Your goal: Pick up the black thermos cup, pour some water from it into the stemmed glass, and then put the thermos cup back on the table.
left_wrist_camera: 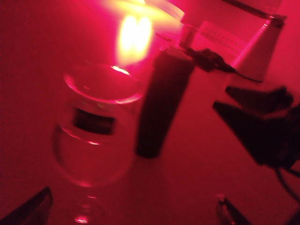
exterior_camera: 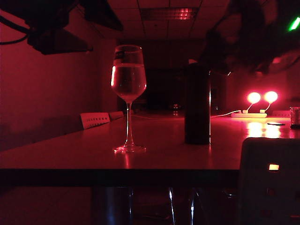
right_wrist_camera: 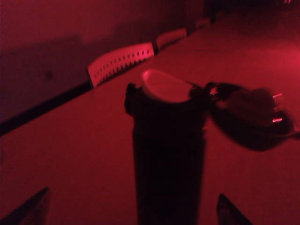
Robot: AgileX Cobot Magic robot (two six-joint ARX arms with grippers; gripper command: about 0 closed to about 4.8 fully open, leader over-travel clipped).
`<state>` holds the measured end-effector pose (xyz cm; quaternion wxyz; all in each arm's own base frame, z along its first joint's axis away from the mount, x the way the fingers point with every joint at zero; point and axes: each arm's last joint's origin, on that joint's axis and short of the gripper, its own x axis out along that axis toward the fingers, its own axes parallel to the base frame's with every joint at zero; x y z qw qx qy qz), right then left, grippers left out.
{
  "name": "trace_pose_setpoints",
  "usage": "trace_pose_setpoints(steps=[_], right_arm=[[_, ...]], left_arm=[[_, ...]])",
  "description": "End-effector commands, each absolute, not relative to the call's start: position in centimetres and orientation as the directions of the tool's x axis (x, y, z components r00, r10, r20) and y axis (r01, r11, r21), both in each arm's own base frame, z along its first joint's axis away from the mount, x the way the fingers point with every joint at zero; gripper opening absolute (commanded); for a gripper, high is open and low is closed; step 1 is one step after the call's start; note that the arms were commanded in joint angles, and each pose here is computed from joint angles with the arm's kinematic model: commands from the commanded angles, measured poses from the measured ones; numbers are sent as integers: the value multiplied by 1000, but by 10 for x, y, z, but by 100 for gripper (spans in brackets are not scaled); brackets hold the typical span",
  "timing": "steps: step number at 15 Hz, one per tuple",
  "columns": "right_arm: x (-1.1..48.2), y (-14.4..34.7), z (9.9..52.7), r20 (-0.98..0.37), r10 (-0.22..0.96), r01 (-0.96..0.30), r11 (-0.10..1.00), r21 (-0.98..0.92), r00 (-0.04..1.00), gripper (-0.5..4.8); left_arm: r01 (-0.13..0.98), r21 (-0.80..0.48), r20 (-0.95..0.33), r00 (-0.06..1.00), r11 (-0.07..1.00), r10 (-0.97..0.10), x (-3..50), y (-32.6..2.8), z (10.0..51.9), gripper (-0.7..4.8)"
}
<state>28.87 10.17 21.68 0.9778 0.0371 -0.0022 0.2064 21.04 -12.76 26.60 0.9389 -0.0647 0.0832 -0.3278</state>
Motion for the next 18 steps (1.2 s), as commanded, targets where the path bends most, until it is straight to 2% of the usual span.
trace_pose_setpoints(steps=[1,4,9,11,18], right_arm=[[302,107,197,91,374,-382,921,78,923,479],[320,113,175,53,375,-378,923,74,925,479],[361,127,172,87,367,-372,927,55,926,479],[374,129,170,89,300,-305,951,50,950,479],[395,136,154,59,295,-298,953,50,954,479]], left_arm=[[616,-114,-95,774,779,-626,211,-127,270,479],[612,-120,-131,770,781,-624,210,-127,266,479],[602,-124,-156,773,789,-615,212,-128,262,479],[600,-126,-156,774,790,-613,212,-128,262,479],[599,-126,-165,773,791,-612,212,-128,261,479]])
